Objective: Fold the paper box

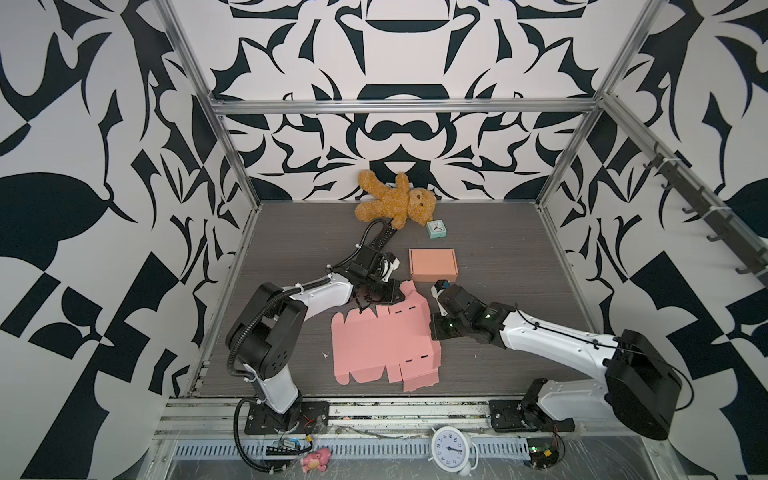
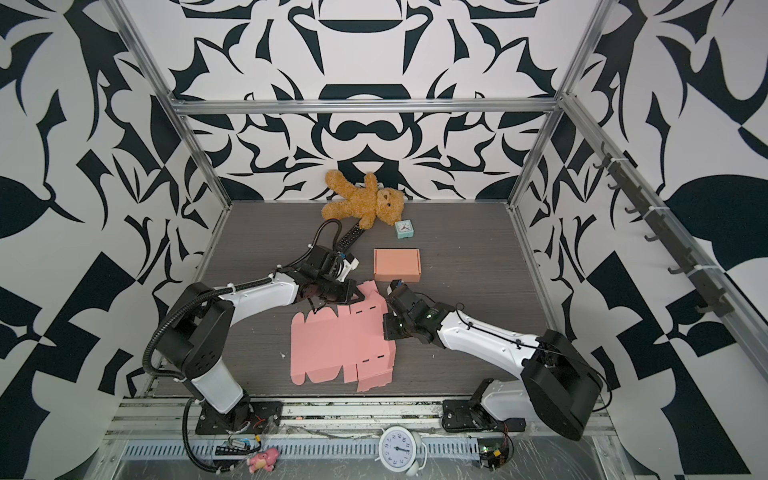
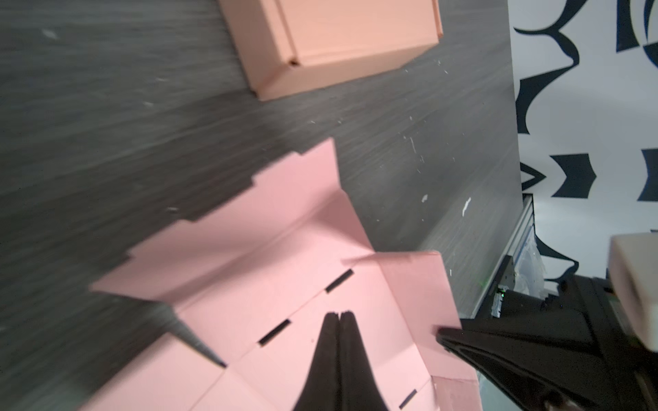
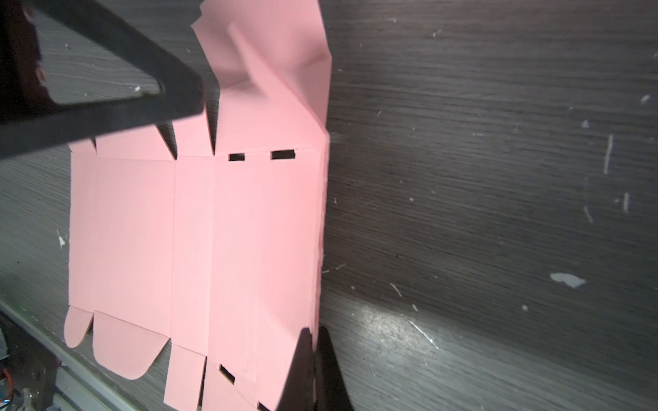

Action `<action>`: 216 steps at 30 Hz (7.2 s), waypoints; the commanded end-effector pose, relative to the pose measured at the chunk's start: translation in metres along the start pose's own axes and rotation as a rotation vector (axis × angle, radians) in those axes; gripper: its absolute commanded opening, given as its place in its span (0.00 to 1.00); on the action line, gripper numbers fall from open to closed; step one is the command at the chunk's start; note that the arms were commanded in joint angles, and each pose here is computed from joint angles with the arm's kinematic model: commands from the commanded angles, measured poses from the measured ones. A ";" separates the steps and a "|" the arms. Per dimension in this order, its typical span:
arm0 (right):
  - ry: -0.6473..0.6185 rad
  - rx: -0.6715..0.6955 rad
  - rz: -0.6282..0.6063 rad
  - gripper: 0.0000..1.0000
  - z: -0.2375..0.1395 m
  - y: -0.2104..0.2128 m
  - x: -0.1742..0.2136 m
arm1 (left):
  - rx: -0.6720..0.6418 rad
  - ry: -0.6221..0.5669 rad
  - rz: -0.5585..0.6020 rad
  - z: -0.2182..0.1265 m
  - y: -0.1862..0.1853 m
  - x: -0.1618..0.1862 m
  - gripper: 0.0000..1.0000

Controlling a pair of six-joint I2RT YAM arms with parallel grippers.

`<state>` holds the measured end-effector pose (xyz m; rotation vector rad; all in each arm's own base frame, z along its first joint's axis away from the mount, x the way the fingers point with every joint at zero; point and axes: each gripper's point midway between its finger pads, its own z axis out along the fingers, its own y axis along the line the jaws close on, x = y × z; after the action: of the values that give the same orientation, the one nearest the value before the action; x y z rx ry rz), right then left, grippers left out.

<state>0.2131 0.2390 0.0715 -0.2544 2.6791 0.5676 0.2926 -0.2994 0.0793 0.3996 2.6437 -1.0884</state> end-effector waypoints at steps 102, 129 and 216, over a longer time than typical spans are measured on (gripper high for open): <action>-0.201 0.462 -0.922 0.00 -0.044 0.043 -0.076 | 0.102 -0.302 -0.253 -0.095 0.074 -0.043 0.37; -0.176 0.584 -1.132 0.00 -0.024 0.052 -0.083 | 0.222 -0.101 -0.221 -0.047 0.059 0.002 0.36; -0.279 0.731 -1.601 0.00 0.006 0.092 -0.018 | 0.037 -0.499 0.284 -0.064 0.017 0.054 0.52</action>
<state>0.2187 0.3226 0.1138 -1.5546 1.4462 -0.8367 0.2359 -0.2304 0.0862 0.4041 2.1398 -1.0000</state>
